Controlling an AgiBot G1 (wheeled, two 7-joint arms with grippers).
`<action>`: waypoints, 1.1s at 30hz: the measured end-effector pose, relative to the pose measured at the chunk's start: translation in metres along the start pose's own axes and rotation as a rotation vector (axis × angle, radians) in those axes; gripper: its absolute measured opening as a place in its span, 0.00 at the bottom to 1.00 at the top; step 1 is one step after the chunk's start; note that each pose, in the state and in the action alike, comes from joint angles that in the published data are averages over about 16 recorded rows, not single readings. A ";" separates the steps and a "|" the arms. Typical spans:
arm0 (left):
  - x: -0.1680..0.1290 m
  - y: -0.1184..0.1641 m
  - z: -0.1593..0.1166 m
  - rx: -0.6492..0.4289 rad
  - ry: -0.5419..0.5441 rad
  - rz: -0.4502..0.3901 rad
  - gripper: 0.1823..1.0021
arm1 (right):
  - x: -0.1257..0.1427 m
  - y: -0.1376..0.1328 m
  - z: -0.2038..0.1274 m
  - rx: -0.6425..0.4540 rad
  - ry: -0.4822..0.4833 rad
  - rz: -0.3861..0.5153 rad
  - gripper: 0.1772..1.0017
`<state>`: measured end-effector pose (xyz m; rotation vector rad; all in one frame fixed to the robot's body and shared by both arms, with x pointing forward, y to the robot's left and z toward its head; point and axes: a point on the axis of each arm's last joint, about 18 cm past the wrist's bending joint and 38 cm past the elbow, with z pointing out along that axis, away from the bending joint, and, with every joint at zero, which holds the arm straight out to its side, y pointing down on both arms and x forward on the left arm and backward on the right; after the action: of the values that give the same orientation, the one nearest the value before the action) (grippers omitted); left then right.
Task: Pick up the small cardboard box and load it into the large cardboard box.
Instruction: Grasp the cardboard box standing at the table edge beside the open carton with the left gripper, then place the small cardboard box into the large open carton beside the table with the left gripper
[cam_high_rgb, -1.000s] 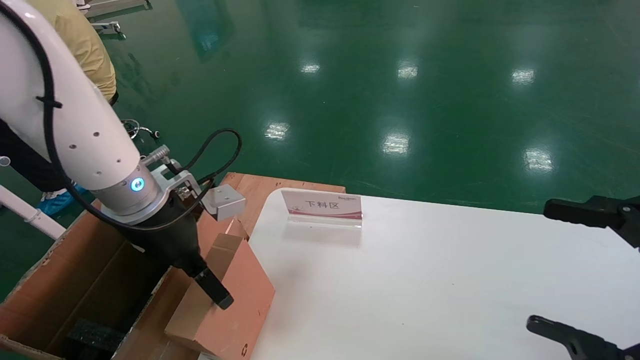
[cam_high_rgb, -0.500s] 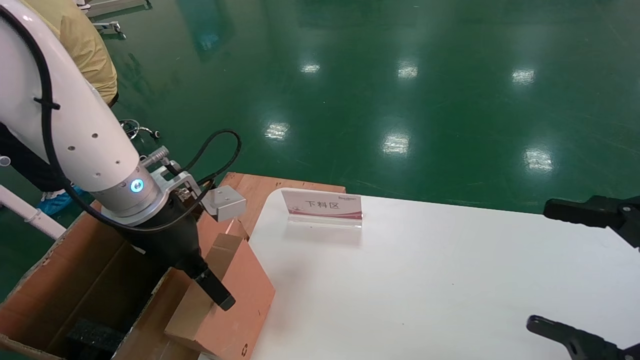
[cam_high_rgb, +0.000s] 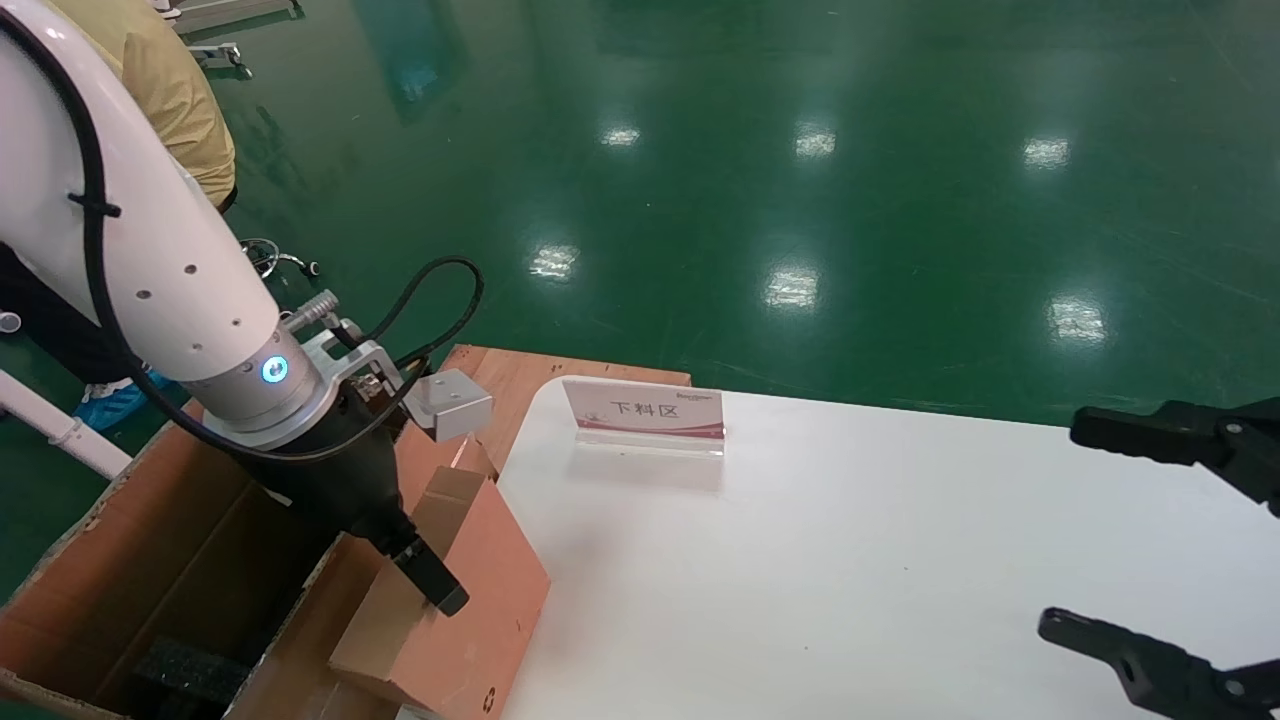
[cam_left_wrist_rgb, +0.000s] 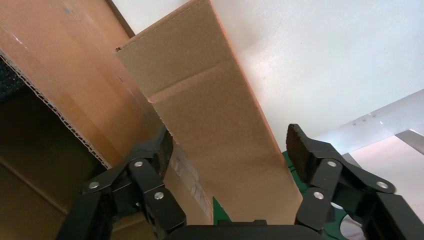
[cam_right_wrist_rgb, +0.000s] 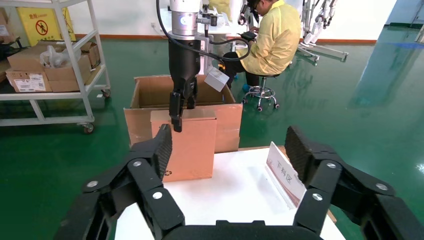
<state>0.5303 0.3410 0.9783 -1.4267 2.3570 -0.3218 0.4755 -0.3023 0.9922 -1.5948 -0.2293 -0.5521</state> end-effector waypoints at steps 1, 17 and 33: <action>0.000 0.000 0.000 0.000 0.000 0.000 0.86 | 0.000 0.000 0.000 0.000 0.000 0.000 0.85; -0.002 -0.003 -0.005 0.011 -0.008 0.001 0.44 | 0.000 0.000 0.000 0.000 0.000 0.000 0.44; -0.025 -0.034 -0.155 0.357 -0.184 0.021 0.19 | 0.000 0.000 0.000 0.000 0.000 0.000 0.11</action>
<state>0.5030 0.3487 1.1362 -1.2063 2.0418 -0.5491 0.4756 -0.3024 0.9921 -1.5949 -0.2292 -0.5521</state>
